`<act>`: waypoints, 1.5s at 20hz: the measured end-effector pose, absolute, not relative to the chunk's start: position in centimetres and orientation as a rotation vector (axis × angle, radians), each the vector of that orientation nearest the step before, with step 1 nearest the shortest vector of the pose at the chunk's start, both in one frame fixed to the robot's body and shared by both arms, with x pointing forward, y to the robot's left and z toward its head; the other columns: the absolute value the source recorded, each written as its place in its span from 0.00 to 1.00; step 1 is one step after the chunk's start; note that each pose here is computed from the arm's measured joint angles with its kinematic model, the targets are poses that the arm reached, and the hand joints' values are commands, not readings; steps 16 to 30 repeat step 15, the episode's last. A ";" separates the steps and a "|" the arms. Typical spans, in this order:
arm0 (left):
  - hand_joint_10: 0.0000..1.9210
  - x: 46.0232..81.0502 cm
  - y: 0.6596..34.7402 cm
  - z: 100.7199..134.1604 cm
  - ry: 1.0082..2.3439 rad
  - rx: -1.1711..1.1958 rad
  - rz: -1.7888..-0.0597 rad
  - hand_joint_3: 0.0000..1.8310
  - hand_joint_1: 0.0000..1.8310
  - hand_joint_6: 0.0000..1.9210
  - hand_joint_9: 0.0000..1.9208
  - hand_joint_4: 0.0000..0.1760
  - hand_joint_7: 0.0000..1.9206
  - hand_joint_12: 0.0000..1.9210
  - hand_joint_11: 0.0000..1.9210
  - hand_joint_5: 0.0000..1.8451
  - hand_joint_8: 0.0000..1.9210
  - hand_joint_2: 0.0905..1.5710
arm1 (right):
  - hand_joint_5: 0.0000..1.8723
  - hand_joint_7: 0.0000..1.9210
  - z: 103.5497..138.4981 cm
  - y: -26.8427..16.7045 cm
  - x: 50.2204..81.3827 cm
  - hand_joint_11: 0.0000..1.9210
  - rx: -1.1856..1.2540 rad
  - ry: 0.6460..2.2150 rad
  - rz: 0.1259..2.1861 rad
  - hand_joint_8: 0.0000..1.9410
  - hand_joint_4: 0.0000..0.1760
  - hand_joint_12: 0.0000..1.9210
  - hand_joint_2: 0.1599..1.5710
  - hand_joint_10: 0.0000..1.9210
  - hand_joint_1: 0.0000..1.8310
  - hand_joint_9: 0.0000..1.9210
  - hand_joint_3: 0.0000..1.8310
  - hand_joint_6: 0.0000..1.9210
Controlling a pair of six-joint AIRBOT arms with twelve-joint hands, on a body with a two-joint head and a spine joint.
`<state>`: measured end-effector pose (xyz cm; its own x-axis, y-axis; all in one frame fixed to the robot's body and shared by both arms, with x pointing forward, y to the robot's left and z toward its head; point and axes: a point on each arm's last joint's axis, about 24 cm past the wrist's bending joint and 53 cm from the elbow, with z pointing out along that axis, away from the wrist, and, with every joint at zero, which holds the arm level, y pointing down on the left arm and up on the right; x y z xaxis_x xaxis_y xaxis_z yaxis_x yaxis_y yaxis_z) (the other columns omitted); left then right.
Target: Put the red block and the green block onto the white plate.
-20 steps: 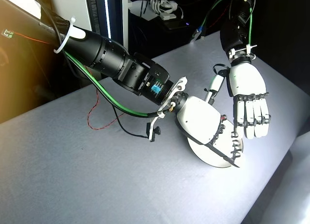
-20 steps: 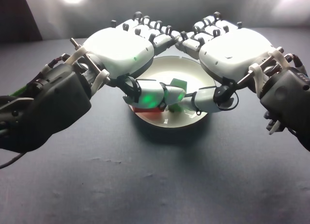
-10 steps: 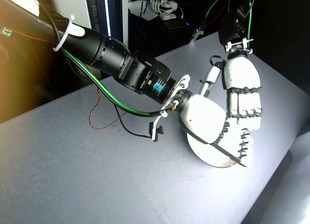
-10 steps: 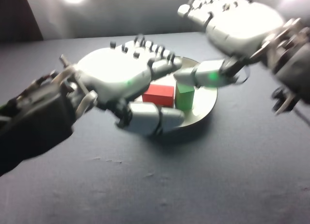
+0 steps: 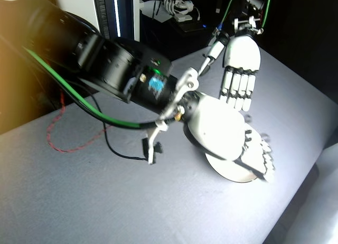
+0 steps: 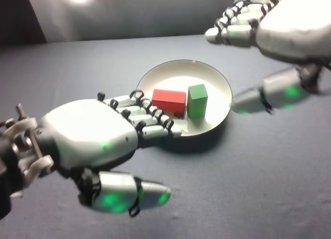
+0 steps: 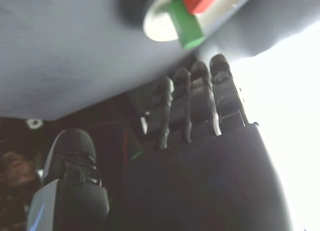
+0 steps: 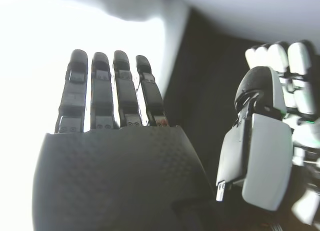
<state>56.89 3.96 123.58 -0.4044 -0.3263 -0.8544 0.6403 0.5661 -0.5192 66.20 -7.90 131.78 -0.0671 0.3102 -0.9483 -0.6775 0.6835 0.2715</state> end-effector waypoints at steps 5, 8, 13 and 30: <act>0.04 54.7 2.4 124.4 1.662 0.286 -1.145 0.00 0.18 0.01 0.36 0.00 0.42 0.53 0.05 0.41 0.02 0.90 | 0.36 0.40 131.8 -9.7 62.9 0.05 -0.486 1.350 0.954 0.02 0.00 0.59 0.68 0.03 0.19 0.36 0.00 0.01; 0.48 54.6 2.2 125.1 1.648 0.286 -1.157 0.00 0.44 0.86 0.31 0.00 0.39 0.71 0.13 0.27 0.42 0.90 | 0.41 0.43 129.7 -6.4 57.9 0.10 -0.779 1.270 0.983 0.05 0.00 0.64 0.70 0.22 0.22 0.33 0.00 0.00; 1.00 54.6 2.2 126.0 1.628 0.286 -1.169 0.00 0.41 1.00 0.33 0.00 0.29 1.00 0.31 0.26 1.00 0.98 | 0.32 0.39 131.7 -5.8 52.9 0.20 -0.907 1.136 1.126 0.62 0.28 0.75 0.84 0.64 0.45 0.33 0.00 0.81; 1.00 54.5 2.2 126.0 1.628 0.294 -1.169 0.00 0.43 1.00 0.37 0.00 0.31 1.00 0.39 0.29 1.00 0.99 | 0.28 0.35 133.6 -5.7 51.6 0.18 -0.888 1.100 1.235 0.85 0.00 0.85 0.93 0.83 0.28 0.32 0.01 0.95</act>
